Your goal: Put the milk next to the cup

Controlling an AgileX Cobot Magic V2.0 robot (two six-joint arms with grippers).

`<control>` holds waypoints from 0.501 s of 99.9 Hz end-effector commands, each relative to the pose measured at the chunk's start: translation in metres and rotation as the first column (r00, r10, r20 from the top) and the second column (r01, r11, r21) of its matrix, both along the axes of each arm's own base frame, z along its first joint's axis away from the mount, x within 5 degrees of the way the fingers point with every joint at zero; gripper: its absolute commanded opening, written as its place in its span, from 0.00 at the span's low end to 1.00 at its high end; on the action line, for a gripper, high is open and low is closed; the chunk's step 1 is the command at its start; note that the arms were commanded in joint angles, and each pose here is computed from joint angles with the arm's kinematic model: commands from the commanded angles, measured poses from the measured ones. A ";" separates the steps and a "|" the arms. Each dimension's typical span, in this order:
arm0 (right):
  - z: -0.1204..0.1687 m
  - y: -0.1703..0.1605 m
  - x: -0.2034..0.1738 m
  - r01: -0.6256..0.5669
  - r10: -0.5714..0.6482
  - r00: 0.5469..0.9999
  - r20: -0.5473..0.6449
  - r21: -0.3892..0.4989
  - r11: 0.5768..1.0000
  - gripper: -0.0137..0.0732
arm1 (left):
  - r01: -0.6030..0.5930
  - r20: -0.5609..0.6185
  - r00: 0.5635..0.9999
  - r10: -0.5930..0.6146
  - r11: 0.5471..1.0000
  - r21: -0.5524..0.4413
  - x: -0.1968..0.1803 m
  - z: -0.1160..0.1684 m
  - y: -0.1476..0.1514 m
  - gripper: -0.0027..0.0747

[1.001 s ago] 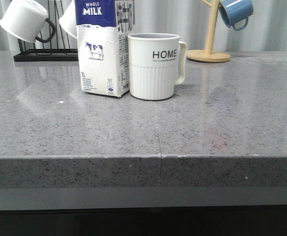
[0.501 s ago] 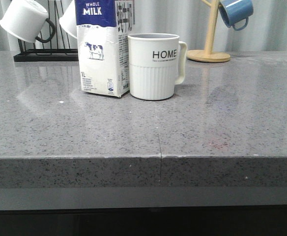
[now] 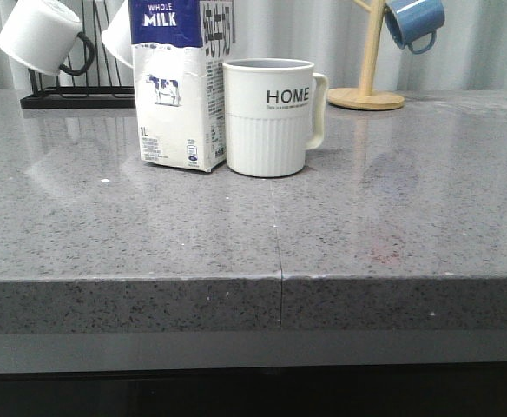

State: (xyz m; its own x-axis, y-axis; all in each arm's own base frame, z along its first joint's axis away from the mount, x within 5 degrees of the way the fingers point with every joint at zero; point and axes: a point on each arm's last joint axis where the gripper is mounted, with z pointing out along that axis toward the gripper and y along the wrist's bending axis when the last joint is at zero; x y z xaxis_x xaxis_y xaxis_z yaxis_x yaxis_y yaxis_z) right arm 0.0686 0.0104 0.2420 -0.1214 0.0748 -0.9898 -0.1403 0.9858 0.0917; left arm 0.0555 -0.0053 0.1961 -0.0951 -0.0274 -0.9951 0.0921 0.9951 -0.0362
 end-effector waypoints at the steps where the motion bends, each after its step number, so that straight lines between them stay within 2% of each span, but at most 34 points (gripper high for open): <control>1: -0.005 -0.005 -0.002 0.065 -0.066 0.986 0.155 0.016 0.998 0.07 | -0.001 0.066 0.998 0.002 1.000 -0.022 0.000 -0.005 0.000 0.01; 12: -0.034 -0.008 -0.009 0.108 -0.114 0.980 0.165 0.042 0.993 0.07 | -0.001 0.066 0.998 0.002 1.000 -0.022 0.000 -0.005 0.000 0.01; 15: -0.038 -0.008 -0.013 0.116 -0.121 0.986 0.117 0.047 0.992 0.07 | -0.001 0.066 0.998 0.002 1.000 -0.022 0.000 -0.005 0.000 0.01; 30: -0.048 -0.009 -0.014 0.124 -0.125 0.992 0.027 0.031 0.992 0.07 | -0.001 0.071 0.997 0.003 1.000 -0.023 0.000 -0.005 0.000 0.01; 40: -0.046 -0.008 -0.014 0.117 -0.117 0.992 0.052 -0.002 0.993 0.07 | -0.001 0.071 0.997 0.003 1.000 -0.023 0.000 -0.005 0.000 0.01; 50: -0.042 -0.009 -0.014 0.118 -0.118 0.988 0.101 0.004 0.993 0.07 | -0.001 0.071 0.997 0.003 1.000 -0.023 0.000 -0.005 0.000 0.01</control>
State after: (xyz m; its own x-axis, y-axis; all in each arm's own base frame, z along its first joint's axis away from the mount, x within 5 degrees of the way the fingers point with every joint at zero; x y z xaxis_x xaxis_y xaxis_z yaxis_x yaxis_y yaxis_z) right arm 0.0555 0.0022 0.1827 -0.1670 0.0854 -0.9822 -0.0212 0.9957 0.0902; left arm 0.0555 -0.0053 0.1961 -0.0951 -0.0274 -0.9951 0.0921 0.9951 -0.0362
